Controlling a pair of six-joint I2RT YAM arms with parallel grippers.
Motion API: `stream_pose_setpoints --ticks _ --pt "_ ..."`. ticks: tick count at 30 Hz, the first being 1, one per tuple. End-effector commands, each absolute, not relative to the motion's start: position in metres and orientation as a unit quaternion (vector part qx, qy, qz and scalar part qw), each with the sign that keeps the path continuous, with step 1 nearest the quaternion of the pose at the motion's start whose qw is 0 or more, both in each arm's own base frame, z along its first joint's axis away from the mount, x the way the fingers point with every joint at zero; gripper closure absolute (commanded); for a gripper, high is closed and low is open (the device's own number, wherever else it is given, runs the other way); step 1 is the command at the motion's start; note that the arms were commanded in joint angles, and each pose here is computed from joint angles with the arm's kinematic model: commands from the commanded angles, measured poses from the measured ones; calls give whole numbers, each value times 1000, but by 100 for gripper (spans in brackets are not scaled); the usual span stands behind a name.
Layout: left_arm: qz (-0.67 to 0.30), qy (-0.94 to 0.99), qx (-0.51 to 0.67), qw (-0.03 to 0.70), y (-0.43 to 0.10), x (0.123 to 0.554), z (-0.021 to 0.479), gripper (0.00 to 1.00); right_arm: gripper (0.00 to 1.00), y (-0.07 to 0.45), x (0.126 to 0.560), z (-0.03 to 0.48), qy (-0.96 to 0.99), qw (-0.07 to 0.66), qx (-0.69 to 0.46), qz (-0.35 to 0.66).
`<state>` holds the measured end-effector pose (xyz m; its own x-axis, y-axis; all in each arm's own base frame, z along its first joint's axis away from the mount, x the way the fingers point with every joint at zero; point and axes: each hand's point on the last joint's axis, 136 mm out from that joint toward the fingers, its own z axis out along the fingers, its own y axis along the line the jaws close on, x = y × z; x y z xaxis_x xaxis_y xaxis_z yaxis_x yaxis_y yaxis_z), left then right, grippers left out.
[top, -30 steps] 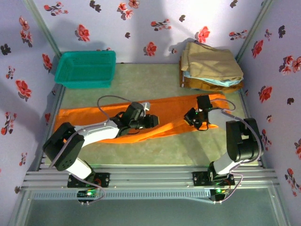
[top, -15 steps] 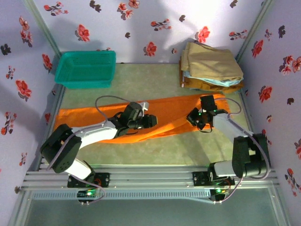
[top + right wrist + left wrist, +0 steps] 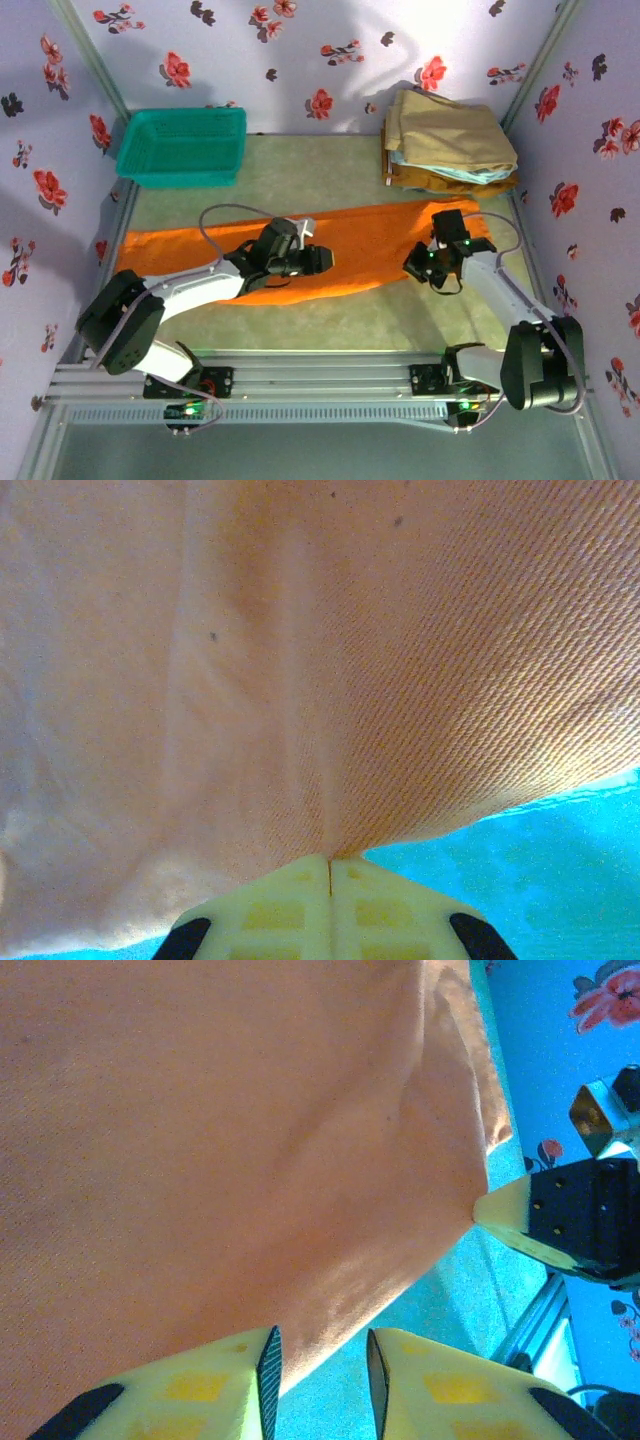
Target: Fold and stack the trousers
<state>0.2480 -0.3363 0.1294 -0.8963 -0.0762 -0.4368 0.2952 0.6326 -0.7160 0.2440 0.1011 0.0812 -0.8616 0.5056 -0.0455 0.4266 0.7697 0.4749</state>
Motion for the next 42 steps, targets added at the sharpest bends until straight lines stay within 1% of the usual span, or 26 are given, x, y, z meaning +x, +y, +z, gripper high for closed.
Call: stream_pose_setpoints --ticks 1,2,4,6,9,11,15,19,22,24,27,30,33,35,36,37,40,41,42 --pt "-435 871 91 209 -336 239 136 62 64 100 220 66 947 30 235 216" --pt "-435 872 94 206 -336 236 137 60 56 100 218 66 947 29 235 219" --pt "-433 873 92 205 -334 234 138 56 49 95 219 75 947 43 235 213" --pt "-414 884 77 204 -329 237 132 49 46 82 227 93 947 77 243 196" --pt "-373 903 28 214 -318 253 112 47 44 62 248 113 938 128 267 183" --pt "-355 907 -22 226 -303 271 95 48 43 50 266 118 929 147 287 179" --pt "-350 896 -156 224 -246 300 49 52 45 32 304 113 919 152 320 175" --pt "-331 889 -245 201 -190 302 6 55 48 32 340 97 923 137 315 173" --pt "-321 879 -294 195 -154 300 -16 57 52 41 352 69 931 101 309 167" --pt "-321 873 -313 192 -138 301 -25 60 53 32 352 46 931 88 325 143" --pt "-334 861 -335 187 -126 300 -32 61 55 5 335 13 906 57 399 128" --pt "-354 856 -332 178 -128 299 -31 62 56 -17 309 -9 887 26 448 109" --pt "-364 853 -328 180 -128 296 -24 62 59 -21 277 -23 877 -13 467 115" --pt "-368 848 -331 191 -123 300 -14 62 60 -20 257 -25 875 -29 468 121" --pt "-363 849 -336 188 -119 291 -15 62 60 -21 250 -24 873 -31 471 124" --pt "-361 849 -335 191 -117 291 -10 61 59 -20 245 -21 871 -27 472 135" --pt "-355 855 -324 196 -114 288 5 57 55 -19 260 4 872 12 460 167" --pt "-360 853 -315 210 -115 297 20 54 53 -18 269 14 872 29 454 179" --pt "-362 853 -308 218 -116 299 31 48 50 -20 278 27 874 49 446 184"
